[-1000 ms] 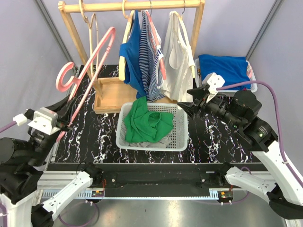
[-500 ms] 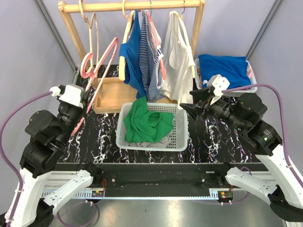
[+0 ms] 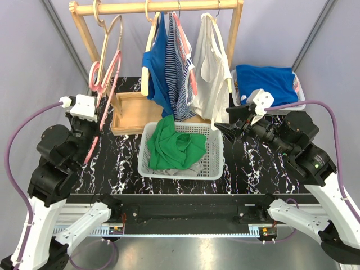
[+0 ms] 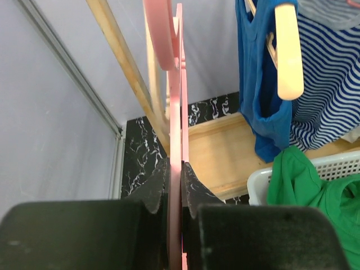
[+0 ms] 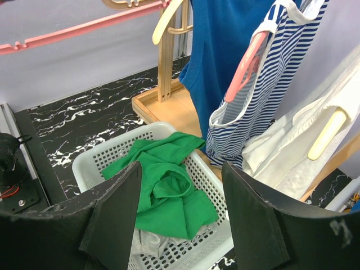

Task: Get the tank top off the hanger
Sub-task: Place the hanger at the clothesline.

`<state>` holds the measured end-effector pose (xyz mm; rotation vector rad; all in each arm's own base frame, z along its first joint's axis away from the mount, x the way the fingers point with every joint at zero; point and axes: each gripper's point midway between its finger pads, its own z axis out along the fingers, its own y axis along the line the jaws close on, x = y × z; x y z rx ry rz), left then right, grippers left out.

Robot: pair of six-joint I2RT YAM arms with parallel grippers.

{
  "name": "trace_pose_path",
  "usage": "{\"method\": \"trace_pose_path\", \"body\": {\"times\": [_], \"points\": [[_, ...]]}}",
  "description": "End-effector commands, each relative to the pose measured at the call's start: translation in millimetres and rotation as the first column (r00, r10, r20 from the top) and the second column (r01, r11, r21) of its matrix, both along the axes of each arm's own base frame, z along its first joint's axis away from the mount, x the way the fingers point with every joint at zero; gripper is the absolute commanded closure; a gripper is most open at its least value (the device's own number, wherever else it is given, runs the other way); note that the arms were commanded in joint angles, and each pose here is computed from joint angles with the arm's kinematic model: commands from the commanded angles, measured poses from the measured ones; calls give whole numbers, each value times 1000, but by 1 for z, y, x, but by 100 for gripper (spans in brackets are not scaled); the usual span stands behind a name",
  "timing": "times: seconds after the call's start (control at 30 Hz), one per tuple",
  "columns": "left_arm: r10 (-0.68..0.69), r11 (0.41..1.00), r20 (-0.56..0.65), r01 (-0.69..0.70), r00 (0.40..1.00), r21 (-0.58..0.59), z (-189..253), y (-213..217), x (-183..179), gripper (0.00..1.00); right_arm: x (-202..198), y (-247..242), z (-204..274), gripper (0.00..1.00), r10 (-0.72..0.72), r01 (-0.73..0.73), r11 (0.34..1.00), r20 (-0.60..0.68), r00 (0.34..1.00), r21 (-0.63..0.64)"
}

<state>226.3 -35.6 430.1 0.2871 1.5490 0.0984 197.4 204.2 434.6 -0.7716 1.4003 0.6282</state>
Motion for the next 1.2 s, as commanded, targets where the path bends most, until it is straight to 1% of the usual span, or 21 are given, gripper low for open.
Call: {"method": "trace_pose_path", "body": {"times": [0.0,0.1,0.13,0.2,0.27,0.3,0.33,0.37,0.4,0.47,0.5,0.53,0.6,0.67,0.8,0.97,1.17], "points": [[4,998,14,-3,1000,-65,13,-1,0,100,-3,-6,21,33,-11,10,1000,50,999,26],[-85,993,57,90,995,-78,26,-18,2,100,-4,-6,24,33,-10,8,999,56,998,33],[-108,991,53,112,993,-72,26,-26,8,100,-6,-5,25,33,-2,0,999,55,998,35],[-152,984,87,159,985,-80,41,-38,16,100,-4,-3,24,33,3,-4,999,48,999,35],[-170,982,85,176,982,-73,46,-50,35,100,-5,-2,27,34,10,-12,999,48,999,43],[-174,981,108,182,979,-72,54,-53,42,100,-8,-2,28,34,15,-17,999,47,999,47],[-204,976,98,210,974,-57,53,-63,56,100,-8,-2,28,34,18,-21,998,43,999,52],[-204,976,99,210,974,-56,54,-65,64,100,-10,-2,29,34,22,-24,998,42,999,56],[-180,980,116,188,977,-67,60,-59,75,100,-10,-3,29,34,20,-23,998,42,999,58],[-185,978,97,193,978,-82,62,-62,102,100,-11,-4,29,34,16,-18,998,39,999,64],[-157,982,54,161,986,-95,53,-55,126,100,-14,-6,30,34,16,-19,997,45,999,71],[-156,981,79,164,985,-106,67,-52,131,100,-14,-7,30,34,13,-16,997,48,999,73],[-138,984,67,145,988,-103,66,-46,154,100,-13,-7,30,34,9,-13,997,47,999,73],[-124,986,101,134,987,-101,79,-41,162,100,-14,-8,29,35,9,-13,997,47,999,73],[-134,985,111,145,985,-95,84,-44,179,100,-14,-9,25,35,5,-8,998,47,999,68],[-171,979,154,186,973,-87,92,-52,187,100,-10,-4,17,36,13,-15,998,32,999,59],[-149,983,143,162,978,-88,91,-46,202,100,-9,-2,13,36,21,-22,998,30,999,51]]}}
